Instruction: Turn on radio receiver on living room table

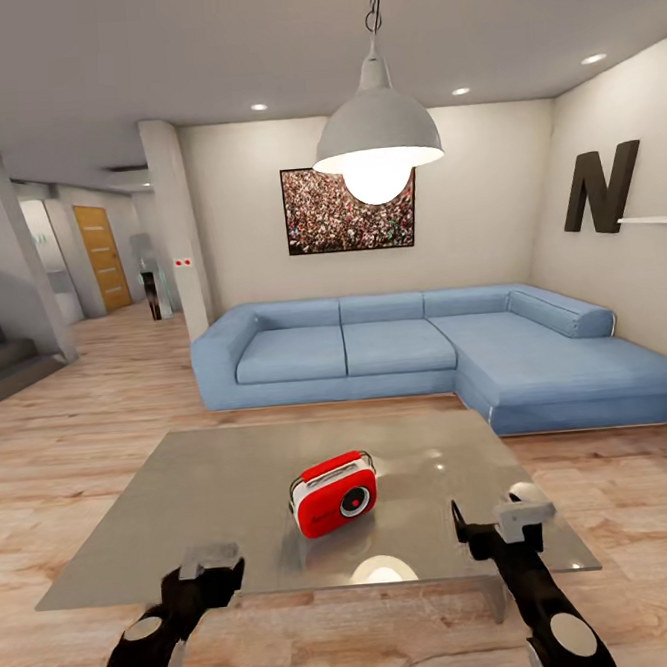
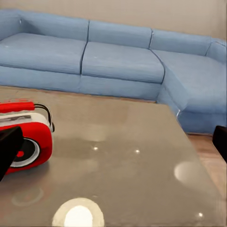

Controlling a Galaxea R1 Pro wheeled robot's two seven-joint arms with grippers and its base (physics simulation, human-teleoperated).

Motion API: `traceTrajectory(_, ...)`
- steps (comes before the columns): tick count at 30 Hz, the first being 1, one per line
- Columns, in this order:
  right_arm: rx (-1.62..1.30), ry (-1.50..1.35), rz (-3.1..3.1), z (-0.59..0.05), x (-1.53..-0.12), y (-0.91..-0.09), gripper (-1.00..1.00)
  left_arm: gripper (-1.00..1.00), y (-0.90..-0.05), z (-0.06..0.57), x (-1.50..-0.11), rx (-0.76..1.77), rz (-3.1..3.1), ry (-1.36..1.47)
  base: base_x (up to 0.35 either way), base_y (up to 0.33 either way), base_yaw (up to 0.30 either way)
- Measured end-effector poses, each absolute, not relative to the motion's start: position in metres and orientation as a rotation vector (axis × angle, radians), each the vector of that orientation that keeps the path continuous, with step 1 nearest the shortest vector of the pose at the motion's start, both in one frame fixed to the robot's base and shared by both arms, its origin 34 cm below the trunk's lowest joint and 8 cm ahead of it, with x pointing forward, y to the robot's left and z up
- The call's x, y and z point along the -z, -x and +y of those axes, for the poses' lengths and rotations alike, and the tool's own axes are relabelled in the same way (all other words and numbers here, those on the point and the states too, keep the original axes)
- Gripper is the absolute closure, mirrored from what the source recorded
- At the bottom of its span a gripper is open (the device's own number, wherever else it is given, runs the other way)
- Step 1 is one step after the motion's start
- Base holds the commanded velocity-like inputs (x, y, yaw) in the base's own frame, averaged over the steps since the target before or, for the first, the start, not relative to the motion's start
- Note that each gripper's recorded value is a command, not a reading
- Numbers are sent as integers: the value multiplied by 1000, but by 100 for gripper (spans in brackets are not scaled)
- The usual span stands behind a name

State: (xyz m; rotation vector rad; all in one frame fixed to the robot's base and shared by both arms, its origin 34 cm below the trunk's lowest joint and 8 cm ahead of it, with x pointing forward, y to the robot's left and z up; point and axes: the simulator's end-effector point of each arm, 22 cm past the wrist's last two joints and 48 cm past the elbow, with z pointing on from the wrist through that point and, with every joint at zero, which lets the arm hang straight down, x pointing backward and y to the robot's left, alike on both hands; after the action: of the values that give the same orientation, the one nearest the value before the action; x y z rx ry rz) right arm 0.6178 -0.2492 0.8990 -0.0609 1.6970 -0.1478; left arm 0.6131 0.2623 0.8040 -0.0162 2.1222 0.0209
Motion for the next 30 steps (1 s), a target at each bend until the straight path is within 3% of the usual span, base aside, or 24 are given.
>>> traceTrajectory(13, 226, -39, 1714, -274, -1065, -721, -100, -100, -775, 261, -939, 16, 2193, 52, 0, 0, 0)
traceTrajectory(30, 219, -30, 1738, -268, -1103, -742, -100, -100, -792, 260, -963, 26, 2187, 51, 0, 0, 0)
